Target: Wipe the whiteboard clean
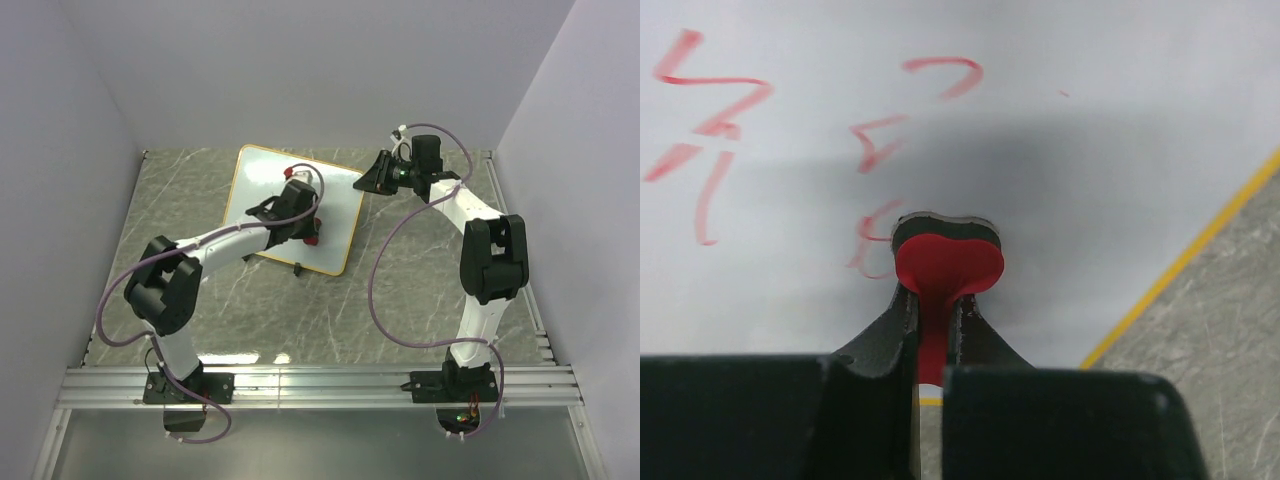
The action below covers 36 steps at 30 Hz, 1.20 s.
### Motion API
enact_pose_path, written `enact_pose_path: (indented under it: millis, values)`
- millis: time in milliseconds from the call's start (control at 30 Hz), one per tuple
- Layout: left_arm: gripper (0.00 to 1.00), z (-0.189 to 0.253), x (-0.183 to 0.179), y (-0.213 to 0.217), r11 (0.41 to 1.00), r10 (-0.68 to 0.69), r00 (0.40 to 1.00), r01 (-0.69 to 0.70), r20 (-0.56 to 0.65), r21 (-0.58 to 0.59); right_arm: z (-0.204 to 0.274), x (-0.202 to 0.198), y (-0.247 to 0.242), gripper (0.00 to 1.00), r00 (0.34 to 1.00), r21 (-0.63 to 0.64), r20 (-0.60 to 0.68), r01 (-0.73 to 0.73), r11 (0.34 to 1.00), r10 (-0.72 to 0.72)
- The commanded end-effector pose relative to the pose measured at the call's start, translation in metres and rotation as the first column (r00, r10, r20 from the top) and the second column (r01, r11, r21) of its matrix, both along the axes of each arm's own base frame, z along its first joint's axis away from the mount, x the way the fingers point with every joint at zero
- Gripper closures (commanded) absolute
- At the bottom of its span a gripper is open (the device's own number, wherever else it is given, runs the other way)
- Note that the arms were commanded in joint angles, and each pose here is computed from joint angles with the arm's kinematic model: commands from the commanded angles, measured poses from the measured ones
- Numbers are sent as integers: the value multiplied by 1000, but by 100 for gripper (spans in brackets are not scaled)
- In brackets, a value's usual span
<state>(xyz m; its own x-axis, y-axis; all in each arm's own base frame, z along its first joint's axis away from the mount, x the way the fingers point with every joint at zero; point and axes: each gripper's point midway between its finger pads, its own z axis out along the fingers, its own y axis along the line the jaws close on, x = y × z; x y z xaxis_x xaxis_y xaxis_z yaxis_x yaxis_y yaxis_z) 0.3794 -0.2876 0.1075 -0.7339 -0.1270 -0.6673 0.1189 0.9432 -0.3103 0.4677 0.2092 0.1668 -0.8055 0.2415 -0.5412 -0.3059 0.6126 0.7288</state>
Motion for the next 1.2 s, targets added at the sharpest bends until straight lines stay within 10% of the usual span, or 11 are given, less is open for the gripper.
enact_pose_path:
  millis: [0,500,1167]
  values:
    - [100,-30,13,53,987,129,991,-124,-39,104,6,-16,2,100,999,-28,-32,3,1000,-4]
    - [100,-11,-3,-48,992,-102,994,105,-43,65,7,-17,1,100,1000,-39,-30,1,999,-2]
    - [100,31,104,24,992,101,995,-101,4,78,4,-21,2,100,999,-39,-36,-8,999,6]
